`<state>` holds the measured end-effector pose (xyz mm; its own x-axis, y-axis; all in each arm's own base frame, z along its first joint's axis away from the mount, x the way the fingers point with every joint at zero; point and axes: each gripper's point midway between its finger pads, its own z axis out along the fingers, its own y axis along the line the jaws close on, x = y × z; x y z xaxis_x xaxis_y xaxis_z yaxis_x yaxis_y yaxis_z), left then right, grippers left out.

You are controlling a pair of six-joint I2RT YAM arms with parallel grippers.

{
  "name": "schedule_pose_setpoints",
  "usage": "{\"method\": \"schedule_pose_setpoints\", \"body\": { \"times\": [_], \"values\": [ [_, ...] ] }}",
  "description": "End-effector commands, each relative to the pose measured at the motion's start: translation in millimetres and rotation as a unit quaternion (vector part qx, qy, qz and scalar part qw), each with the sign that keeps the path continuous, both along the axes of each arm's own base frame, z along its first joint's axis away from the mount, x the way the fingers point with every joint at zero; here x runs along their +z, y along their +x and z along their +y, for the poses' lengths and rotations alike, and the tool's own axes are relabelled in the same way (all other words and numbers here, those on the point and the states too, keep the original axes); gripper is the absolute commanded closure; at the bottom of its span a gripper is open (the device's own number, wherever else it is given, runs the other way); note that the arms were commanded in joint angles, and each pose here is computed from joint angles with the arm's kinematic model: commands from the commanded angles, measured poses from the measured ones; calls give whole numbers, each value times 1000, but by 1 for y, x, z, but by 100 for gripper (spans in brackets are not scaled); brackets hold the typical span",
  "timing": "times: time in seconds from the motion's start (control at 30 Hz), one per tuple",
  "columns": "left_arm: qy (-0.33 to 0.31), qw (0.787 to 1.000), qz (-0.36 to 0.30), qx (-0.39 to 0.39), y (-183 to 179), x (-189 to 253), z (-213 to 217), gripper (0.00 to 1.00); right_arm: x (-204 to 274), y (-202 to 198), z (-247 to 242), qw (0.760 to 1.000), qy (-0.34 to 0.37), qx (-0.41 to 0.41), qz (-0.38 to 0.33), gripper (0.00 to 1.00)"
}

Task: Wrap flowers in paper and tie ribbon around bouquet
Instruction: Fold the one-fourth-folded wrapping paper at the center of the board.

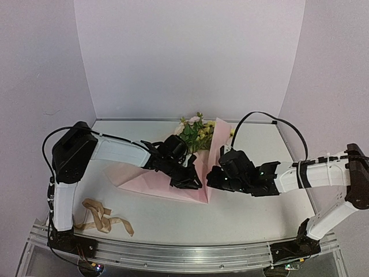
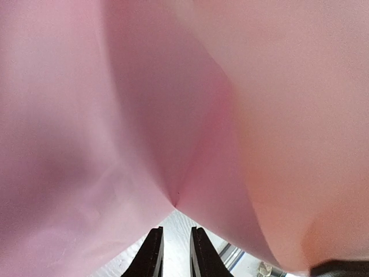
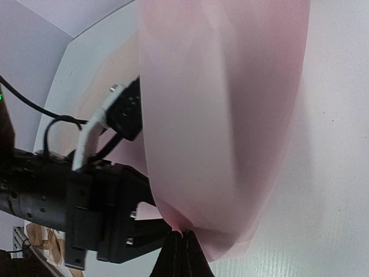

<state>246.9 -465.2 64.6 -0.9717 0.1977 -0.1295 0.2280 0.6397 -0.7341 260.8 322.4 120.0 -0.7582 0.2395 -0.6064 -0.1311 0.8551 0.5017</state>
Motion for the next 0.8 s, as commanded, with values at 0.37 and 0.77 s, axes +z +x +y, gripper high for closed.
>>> {"method": "schedule_pose_setpoints", "body": {
  "times": [0.37,0.77],
  "values": [
    [35,996,17,86,-8,3,161,90,-2,7,37,998,-27,44,26,100],
    [70,992,29,104,7,-42,161,96,-20,9,87,994,-17,90,62,100]
  ]
}}
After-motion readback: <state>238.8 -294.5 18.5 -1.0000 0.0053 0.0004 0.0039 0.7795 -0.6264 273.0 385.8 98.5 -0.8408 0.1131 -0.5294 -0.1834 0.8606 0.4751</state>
